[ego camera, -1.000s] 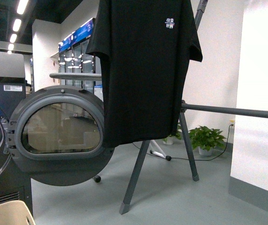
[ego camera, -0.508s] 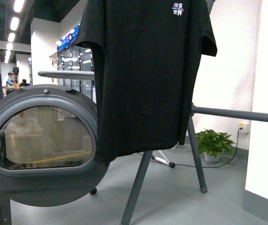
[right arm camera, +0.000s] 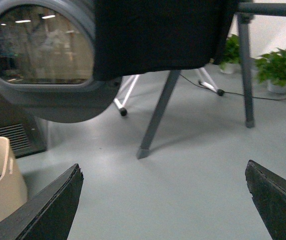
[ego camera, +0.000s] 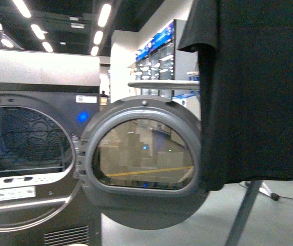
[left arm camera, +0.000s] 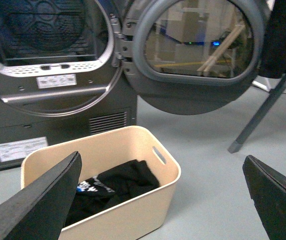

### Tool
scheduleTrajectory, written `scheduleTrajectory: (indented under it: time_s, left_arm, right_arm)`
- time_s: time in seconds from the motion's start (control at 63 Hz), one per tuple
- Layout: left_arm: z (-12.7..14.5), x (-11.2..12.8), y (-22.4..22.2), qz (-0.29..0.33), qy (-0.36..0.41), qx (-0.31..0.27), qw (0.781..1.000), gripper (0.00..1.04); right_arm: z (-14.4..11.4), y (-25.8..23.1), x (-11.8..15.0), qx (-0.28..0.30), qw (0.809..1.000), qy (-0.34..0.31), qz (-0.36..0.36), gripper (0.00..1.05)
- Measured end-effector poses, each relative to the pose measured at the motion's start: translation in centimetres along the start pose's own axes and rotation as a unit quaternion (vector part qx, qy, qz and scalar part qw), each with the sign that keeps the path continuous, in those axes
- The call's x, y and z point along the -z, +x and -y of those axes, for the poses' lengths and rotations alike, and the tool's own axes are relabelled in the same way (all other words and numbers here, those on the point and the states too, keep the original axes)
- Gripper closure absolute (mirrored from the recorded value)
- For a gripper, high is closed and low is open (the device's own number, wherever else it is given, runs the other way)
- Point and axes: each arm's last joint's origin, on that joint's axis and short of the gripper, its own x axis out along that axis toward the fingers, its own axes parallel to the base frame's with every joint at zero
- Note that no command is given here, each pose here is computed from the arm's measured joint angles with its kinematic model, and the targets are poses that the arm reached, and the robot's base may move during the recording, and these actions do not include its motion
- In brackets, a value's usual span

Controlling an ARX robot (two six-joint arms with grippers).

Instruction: Move hamper under clothes hanger

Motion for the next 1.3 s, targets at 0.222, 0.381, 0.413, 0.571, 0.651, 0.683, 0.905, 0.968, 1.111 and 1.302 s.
scheduleTrajectory:
  time_s: [0.222, 0.381, 0.413, 0.571, 0.651, 0.683, 0.905, 0.968, 1.111, 1.302]
  left_arm:
    - [0.0, 0.0, 0.0, 0.000, 0.000, 0.000, 1.000, 0.07]
    - [0.0, 0.0, 0.0, 0.000, 0.000, 0.000, 1.000, 0.07]
    - [0.0, 0.0, 0.0, 0.000, 0.000, 0.000, 1.000, 0.07]
    - [0.0, 0.0, 0.0, 0.000, 0.000, -0.002, 1.000, 0.07]
    - [0.0, 0.0, 0.0, 0.000, 0.000, -0.003, 1.000, 0.07]
    - [0.0, 0.0, 0.0, 0.000, 0.000, -0.002, 1.000, 0.07]
    - [0.0, 0.0, 0.0, 0.000, 0.000, 0.000, 1.000, 0.07]
    - [0.0, 0.0, 0.0, 0.000, 0.000, 0.000, 1.000, 0.07]
    - [-0.1, 0.1, 0.0, -0.028, -0.007, -0.019, 0.999, 0.07]
    - [-1.7, -1.4, 3.0, -0.156, -0.033, -0.066, 0.985, 0.07]
  right_arm:
    - [0.0, 0.0, 0.0, 0.000, 1.000, 0.000, 0.000, 0.08]
    - [0.0, 0.0, 0.0, 0.000, 1.000, 0.000, -0.001, 0.08]
    - [0.0, 0.0, 0.0, 0.000, 1.000, 0.000, 0.000, 0.08]
    - [0.0, 0.0, 0.0, -0.002, 1.000, 0.000, 0.000, 0.08]
    - [0.0, 0.0, 0.0, -0.004, 1.000, 0.000, 0.000, 0.08]
    - [0.0, 0.0, 0.0, -0.002, 1.000, 0.000, 0.000, 0.08]
    - [0.0, 0.0, 0.0, -0.001, 1.000, 0.000, 0.000, 0.08]
    - [0.0, 0.0, 0.0, -0.001, 1.000, 0.000, 0.000, 0.08]
    - [0.0, 0.0, 0.0, -0.001, 1.000, 0.000, 0.000, 0.08]
    - [0.7, 2.6, -1.8, 0.035, 0.995, 0.069, -0.066, 0.08]
